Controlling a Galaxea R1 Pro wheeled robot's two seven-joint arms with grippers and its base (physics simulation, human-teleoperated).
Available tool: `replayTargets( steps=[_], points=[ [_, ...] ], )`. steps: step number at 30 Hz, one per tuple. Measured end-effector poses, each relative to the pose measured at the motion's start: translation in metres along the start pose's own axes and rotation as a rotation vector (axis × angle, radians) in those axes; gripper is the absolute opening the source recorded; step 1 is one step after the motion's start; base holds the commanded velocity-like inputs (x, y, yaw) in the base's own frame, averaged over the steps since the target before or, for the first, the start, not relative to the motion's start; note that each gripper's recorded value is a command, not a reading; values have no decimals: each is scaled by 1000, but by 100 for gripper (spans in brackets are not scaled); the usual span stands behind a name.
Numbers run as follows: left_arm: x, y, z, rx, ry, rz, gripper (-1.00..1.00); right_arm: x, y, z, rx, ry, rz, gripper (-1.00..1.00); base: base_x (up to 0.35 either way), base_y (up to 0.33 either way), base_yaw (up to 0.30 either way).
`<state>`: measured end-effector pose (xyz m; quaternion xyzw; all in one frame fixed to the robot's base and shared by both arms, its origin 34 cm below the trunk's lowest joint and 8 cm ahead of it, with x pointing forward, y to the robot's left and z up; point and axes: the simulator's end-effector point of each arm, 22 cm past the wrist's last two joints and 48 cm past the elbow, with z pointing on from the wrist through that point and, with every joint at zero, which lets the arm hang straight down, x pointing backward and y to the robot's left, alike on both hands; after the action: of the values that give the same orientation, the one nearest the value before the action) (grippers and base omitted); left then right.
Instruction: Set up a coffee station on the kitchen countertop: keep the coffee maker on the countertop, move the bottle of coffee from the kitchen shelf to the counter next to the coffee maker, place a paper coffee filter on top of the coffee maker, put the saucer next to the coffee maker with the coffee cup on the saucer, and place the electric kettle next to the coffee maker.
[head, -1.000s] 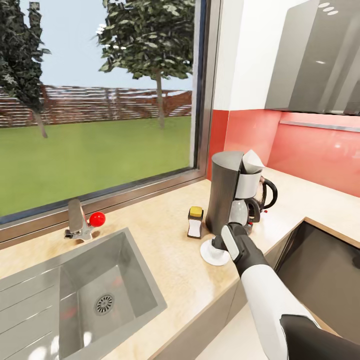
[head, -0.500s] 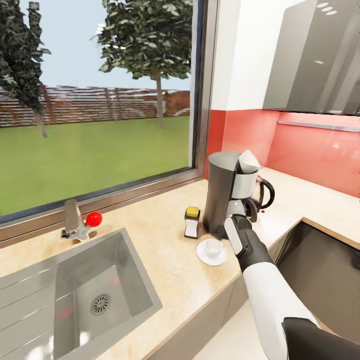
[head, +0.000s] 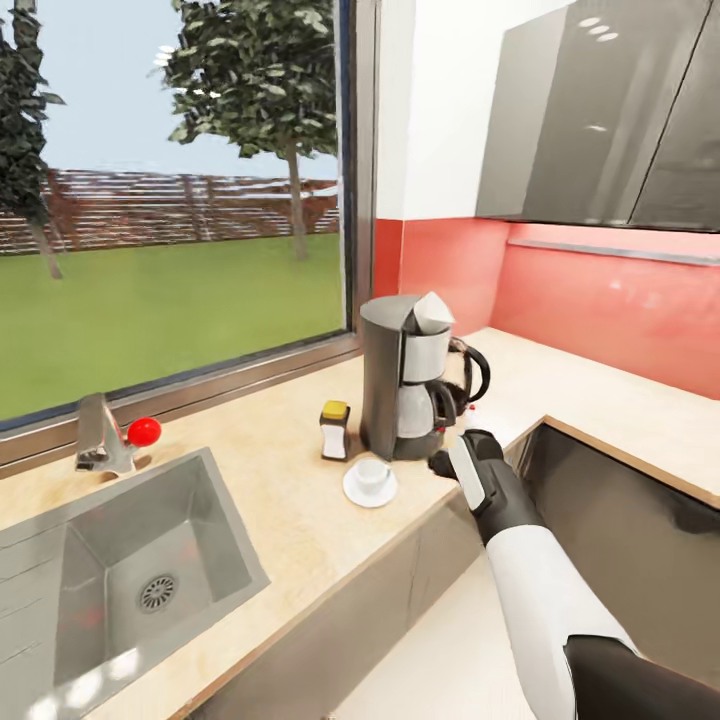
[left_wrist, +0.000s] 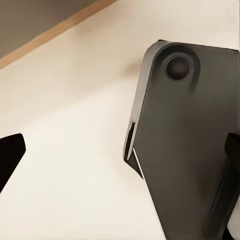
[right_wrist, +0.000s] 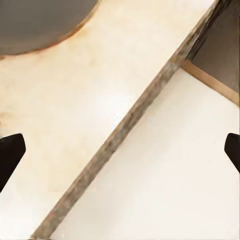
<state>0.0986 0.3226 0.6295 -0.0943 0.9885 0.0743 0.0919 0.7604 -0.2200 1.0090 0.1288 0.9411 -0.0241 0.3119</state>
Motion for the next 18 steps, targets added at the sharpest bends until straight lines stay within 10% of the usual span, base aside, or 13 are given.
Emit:
replayTargets(
  steps=[13,18],
  points=[
    [-2,0,0,-2,-4,-7,100,2,-7,10,17,-70,46,100,-309,-51,-275],
    [-4,1,1,-3,-10,-10,100,65,-20,51,63,-36,67,100,-274,0,-240]
  ],
)
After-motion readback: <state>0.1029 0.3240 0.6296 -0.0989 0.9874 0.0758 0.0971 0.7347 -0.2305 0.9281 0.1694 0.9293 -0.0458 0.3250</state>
